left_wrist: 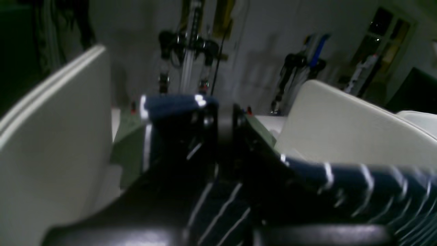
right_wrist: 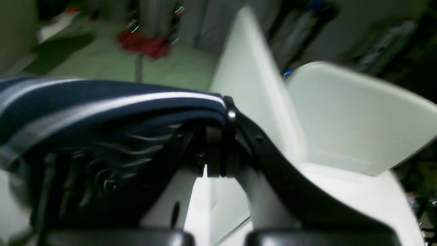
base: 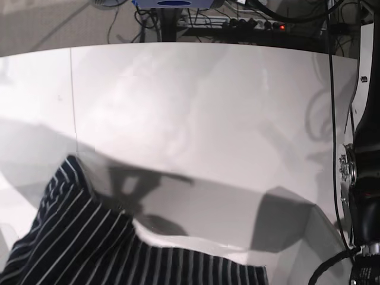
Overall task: Layout the t-shirt on the table in an organized manner, then fold the t-shirt properly
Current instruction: 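Lift the held shirt hem high with the left gripper, then lower the shirt onto the table and release with the left gripper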
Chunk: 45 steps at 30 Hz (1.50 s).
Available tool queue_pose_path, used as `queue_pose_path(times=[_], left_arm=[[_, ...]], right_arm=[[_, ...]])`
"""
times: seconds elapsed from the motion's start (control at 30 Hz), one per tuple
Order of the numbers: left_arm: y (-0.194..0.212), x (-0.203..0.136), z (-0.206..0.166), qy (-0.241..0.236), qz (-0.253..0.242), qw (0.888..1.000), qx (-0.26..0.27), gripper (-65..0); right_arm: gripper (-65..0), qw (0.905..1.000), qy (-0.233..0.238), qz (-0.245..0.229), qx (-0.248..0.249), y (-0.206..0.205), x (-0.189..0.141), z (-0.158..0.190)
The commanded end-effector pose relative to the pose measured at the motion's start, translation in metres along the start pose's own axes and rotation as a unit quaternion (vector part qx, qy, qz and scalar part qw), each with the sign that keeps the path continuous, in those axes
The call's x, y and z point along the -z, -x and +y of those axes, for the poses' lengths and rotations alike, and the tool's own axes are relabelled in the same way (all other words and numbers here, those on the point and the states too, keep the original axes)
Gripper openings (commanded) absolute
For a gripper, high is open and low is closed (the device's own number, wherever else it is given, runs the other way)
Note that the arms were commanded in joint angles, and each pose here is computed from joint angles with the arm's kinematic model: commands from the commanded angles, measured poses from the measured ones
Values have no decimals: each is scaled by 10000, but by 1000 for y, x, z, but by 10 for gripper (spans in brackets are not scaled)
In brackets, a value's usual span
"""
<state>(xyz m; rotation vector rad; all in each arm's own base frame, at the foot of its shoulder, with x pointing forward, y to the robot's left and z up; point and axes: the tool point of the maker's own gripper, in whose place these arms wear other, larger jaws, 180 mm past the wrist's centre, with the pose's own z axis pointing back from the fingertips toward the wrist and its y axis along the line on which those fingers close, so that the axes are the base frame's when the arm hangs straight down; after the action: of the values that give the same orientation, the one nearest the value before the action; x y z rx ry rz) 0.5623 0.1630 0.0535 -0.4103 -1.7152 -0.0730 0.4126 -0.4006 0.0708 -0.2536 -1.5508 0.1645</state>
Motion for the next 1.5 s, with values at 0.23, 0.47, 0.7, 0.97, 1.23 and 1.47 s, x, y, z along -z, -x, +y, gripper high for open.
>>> queue_pose_path(times=[0.23, 0.47, 0.7, 0.97, 1.23, 1.47], left_arm=[[113, -77, 11, -72, 803, 9965, 200, -650], [209, -173, 39, -630, 1629, 9845, -188, -650], [305, -266, 62, -1024, 3040, 9468, -263, -650], [362, -353, 82, -1386, 4220, 8935, 668, -650], [381, -393, 83, -1432, 4685, 8667, 937, -650], [392, -409, 91, -1553, 4988, 8483, 862, -650]], right_arm=[[-648, 9892, 186, 1444, 174, 140, -44, 19], [-648, 9564, -2, 2785, 881, 279, -120, 87], [-648, 9139, -371, 3708, 1610, 363, -185, 160], [-648, 8734, -435, 4441, 1949, 410, -254, 190], [-648, 8153, -489, 5162, 2580, 463, -303, 213], [-551, 7952, -806, 5384, 2671, 471, -312, 238]])
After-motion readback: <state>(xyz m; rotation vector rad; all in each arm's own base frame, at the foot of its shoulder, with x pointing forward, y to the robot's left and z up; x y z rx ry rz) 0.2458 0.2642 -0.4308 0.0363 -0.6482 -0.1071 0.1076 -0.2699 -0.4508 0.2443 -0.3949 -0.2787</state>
